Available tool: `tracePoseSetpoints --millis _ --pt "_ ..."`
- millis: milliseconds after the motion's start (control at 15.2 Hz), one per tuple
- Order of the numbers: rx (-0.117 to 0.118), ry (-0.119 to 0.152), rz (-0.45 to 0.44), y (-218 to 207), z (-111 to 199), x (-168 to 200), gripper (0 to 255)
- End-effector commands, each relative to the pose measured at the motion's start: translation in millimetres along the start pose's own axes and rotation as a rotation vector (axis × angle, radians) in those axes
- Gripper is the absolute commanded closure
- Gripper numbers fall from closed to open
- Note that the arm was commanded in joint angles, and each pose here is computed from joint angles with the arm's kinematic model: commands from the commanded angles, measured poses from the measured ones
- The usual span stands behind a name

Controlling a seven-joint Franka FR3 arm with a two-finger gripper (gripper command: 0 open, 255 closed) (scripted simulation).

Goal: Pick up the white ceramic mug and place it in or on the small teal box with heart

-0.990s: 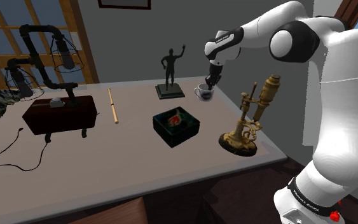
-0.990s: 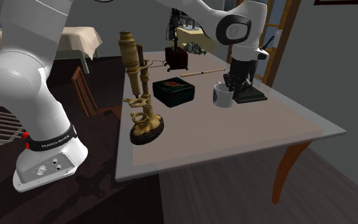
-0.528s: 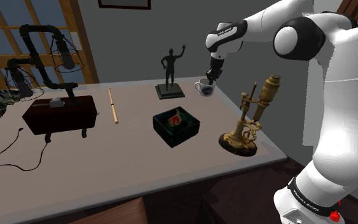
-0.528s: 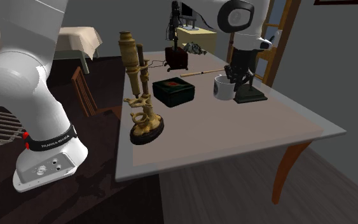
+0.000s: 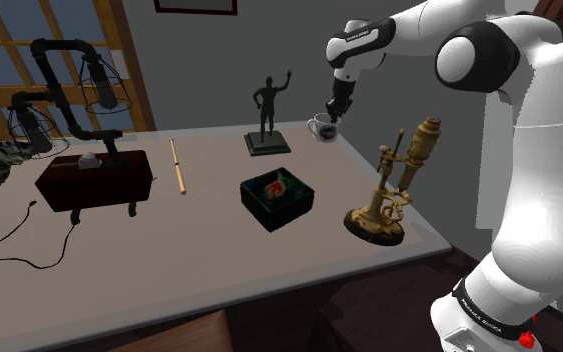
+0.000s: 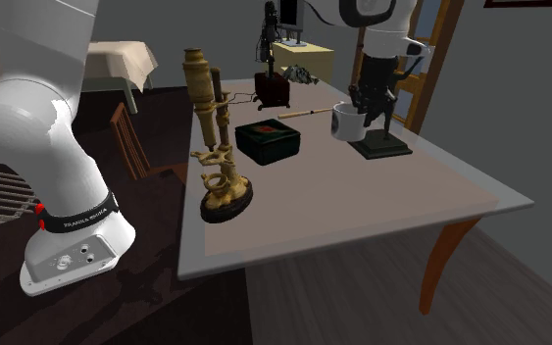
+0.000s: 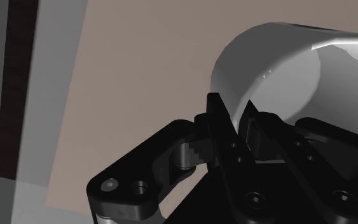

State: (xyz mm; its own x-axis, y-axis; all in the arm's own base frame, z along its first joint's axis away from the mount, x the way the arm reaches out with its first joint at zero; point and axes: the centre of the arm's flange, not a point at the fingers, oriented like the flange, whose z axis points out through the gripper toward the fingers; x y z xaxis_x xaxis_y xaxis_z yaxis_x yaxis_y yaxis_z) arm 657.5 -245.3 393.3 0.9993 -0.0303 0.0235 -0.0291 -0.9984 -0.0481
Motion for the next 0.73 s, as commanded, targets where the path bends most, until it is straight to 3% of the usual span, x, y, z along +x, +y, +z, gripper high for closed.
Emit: tracePoseSetpoints --millis 0,132,660 --pt "0.000 0.000 0.000 -0.3 -11.1 -0.2 255" --pt "0.000 0.000 0.000 -0.7 -18.4 0.0 255" --pt "0.000 0.000 0.000 -103.5 -21.3 -24.1 255"
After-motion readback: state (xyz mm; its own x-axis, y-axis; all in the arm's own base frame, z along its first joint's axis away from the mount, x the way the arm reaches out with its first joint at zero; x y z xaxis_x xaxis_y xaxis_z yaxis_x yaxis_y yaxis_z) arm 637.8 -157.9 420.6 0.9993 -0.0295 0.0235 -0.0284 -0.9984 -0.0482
